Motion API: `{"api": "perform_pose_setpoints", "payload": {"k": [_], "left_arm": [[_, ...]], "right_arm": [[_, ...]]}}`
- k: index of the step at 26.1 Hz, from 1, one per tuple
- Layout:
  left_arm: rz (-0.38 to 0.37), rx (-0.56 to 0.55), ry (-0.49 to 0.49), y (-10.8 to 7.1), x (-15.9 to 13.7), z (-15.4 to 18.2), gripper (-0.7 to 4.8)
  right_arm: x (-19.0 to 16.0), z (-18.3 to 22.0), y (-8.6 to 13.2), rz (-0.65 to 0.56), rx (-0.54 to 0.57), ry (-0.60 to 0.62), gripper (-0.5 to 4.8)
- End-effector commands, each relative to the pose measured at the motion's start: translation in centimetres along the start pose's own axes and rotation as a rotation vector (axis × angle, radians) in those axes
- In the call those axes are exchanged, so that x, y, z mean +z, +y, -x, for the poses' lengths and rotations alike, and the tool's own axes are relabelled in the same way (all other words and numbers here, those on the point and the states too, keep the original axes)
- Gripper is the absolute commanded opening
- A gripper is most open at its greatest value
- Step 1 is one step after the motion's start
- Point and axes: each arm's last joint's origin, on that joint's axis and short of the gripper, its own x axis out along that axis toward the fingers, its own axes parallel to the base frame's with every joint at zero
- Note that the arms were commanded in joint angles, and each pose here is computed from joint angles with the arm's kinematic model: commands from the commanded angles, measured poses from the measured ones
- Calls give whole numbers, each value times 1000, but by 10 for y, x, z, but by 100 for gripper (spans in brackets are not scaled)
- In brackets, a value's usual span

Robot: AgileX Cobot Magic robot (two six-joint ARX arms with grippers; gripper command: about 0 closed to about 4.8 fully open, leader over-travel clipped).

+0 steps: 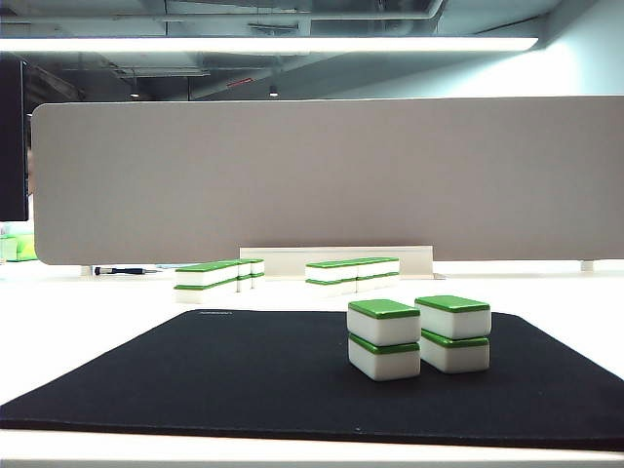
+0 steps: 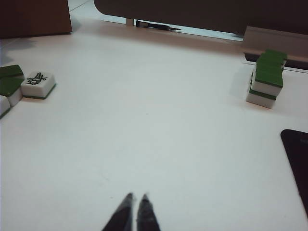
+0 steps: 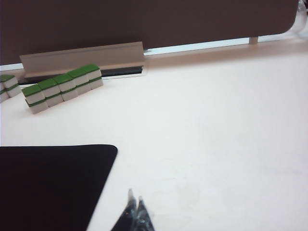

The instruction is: Take a mahjong tile from the mahjong wall and then place it on the table close to you.

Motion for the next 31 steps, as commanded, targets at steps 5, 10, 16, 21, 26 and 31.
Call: {"api": "perform_pose_setpoints", "payload": {"k": [5, 10, 16, 21, 26, 31], "left_arm": [[-3, -5, 11, 0, -1, 0, 18], [-3, -5, 11, 0, -1, 0, 18], [-3, -5, 11, 0, -1, 0, 18], [-3, -5, 11, 0, -1, 0, 18], [-3, -5, 11, 0, -1, 0, 18], [-3, -5, 11, 0, -1, 0, 18]], "right_arm": [[-1, 2, -3, 4, -34, -17, -1], [-8, 2, -4, 30, -38, 53, -1], [-8, 2, -4, 31, -34, 53, -1], [-8, 2, -4, 31, -35, 53, -1], [-8, 2, -4, 31, -36, 53, -1], [-8, 2, -4, 31, -36, 52, -1]]}}
